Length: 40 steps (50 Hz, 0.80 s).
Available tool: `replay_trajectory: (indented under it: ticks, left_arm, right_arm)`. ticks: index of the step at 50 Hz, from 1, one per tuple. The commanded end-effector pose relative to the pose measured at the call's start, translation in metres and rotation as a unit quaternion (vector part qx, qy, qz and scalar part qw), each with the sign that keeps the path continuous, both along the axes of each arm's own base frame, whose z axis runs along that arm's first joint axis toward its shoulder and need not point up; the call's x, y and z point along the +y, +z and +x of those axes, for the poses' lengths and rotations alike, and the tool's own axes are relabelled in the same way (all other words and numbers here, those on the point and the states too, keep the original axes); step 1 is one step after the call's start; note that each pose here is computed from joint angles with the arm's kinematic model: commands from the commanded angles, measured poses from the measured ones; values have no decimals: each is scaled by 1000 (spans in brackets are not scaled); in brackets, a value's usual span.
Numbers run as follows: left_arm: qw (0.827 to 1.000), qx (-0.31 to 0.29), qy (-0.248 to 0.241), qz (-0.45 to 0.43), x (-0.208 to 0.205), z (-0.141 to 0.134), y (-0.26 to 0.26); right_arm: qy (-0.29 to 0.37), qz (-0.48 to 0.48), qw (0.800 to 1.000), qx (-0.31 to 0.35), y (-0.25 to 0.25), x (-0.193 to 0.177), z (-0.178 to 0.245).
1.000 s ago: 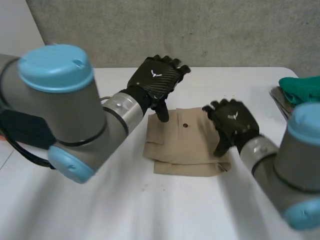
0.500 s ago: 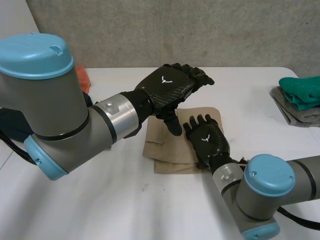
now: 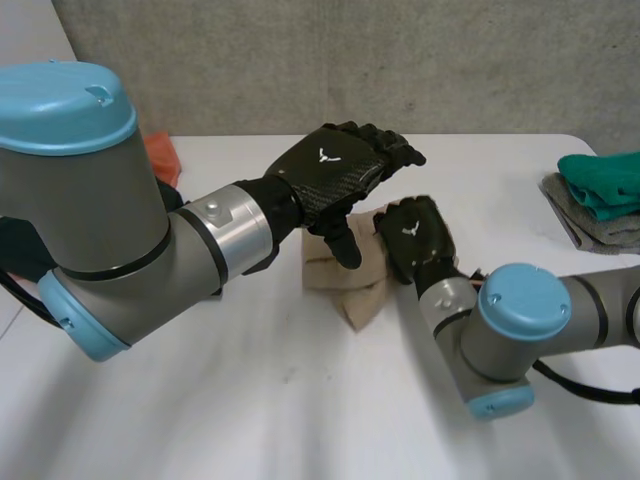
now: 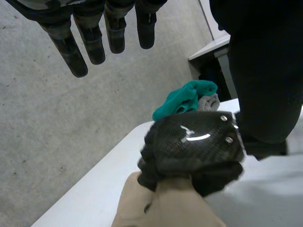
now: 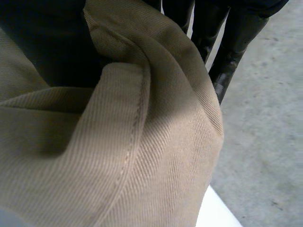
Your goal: Fold the laundry.
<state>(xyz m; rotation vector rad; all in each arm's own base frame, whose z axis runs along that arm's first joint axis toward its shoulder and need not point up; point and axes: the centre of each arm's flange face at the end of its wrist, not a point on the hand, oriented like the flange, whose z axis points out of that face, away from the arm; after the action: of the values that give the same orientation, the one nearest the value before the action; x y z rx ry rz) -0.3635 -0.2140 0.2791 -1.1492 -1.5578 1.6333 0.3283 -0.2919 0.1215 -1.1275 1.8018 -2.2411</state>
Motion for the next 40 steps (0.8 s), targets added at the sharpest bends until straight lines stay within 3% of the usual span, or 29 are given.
replay_trajectory:
  ticks: [1, 13, 22, 33, 37, 40]
  left_arm:
    - [1000, 4, 9, -5, -4, 4, 5]
    - [999, 16, 28, -20, -13, 14, 18]
    - [999, 20, 24, -21, -11, 12, 21]
    - [1000, 24, -12, -17, 12, -1, 21]
    - [999, 23, -26, -15, 22, -7, 20]
    - [999, 21, -29, -13, 24, -7, 18]
  right_arm:
    - [-37, -8, 999, -21, 18, -42, -17]
    - [-69, -110, 988, -83, 98, -134, -70]
    - [-140, -193, 959, -151, 158, -211, -172]
    - [-171, -158, 964, -128, 112, -243, -270]
    - [-155, -123, 972, -129, 76, -246, -311]
    - [-135, -90, 978, -130, 54, -243, -317]
